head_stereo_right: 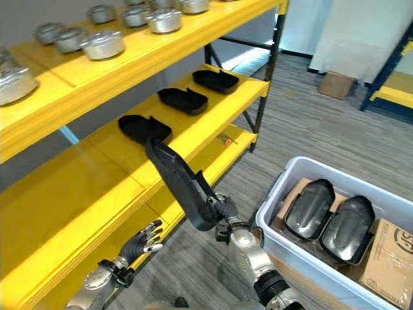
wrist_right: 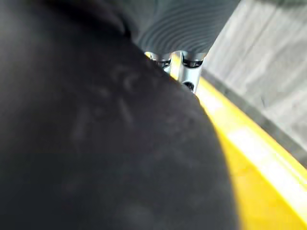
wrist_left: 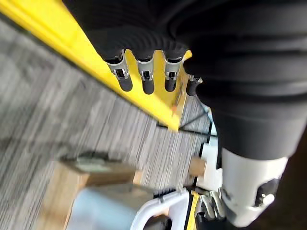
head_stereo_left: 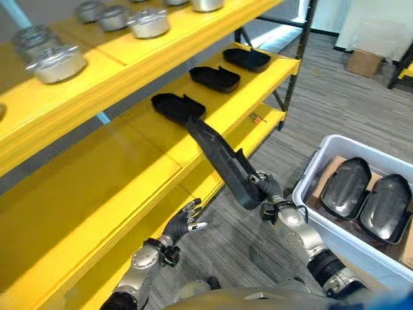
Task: Move parts from the plastic box to the shelf.
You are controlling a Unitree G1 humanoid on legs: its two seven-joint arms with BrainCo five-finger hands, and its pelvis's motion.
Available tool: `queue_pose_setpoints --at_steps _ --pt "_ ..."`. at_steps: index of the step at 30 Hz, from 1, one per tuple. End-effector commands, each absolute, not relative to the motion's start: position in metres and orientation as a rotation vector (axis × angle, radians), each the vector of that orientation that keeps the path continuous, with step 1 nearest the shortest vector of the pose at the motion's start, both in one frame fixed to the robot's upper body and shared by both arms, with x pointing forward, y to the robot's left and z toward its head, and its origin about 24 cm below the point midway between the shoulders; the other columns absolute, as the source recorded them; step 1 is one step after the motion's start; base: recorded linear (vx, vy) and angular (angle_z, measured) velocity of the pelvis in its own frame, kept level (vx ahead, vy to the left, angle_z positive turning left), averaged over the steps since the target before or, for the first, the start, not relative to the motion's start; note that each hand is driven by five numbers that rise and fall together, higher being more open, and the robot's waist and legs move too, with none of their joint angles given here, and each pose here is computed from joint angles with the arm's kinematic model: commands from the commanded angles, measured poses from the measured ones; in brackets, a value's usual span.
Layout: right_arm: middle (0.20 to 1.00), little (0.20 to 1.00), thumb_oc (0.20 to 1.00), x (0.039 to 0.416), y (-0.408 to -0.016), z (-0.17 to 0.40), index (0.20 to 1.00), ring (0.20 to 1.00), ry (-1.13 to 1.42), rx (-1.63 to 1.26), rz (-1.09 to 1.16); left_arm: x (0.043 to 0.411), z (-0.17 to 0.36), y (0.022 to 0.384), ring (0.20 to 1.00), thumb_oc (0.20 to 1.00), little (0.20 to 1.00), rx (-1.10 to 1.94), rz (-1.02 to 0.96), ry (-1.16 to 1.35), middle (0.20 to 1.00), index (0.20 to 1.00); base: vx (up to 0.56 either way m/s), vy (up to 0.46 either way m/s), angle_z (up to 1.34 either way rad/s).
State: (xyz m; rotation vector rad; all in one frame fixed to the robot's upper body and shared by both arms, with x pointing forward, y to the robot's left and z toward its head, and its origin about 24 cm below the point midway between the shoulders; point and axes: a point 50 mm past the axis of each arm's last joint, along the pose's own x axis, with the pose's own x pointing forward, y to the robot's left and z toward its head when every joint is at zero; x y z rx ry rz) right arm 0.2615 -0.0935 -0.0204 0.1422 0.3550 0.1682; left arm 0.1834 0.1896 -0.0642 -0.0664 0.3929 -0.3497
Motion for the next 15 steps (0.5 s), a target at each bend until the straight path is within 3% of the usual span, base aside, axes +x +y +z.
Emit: queue_pose_setpoints --at_steps 1,6,11,15 --pt "0.2 0.2 0.2 0.286 -0.081 0.026 0.2 0.2 0.163 0.17 0.213 0.2 -0.041 0.184 1.0 1.0 1.0 -0.066 -0.349 0.235 1.0 1.0 -0.15 0.503 0.61" --pt "0.2 0.2 0.2 0.295 -0.069 0.031 0.2 0.2 0.155 0.167 0.164 0.198 -0.048 0.177 1.0 1.0 1.0 -0.15 -0.377 0.286 1.0 1.0 -0.14 0.374 0.55" --pt "0.2 0.2 0.2 0.284 -0.092 0.021 0.2 0.2 0.185 0.198 0.115 0.203 -0.056 0.147 1.0 1.0 1.0 -0.129 -0.498 0.322 1.0 1.0 0.14 -0.115 1.61" --pt "0.2 0.2 0.2 0.28 -0.094 0.014 0.2 0.2 0.187 0.191 0.144 0.21 -0.051 0.136 1.0 1.0 1.0 -0.117 -0.563 0.3 1.0 1.0 0.18 -0.158 0.69"
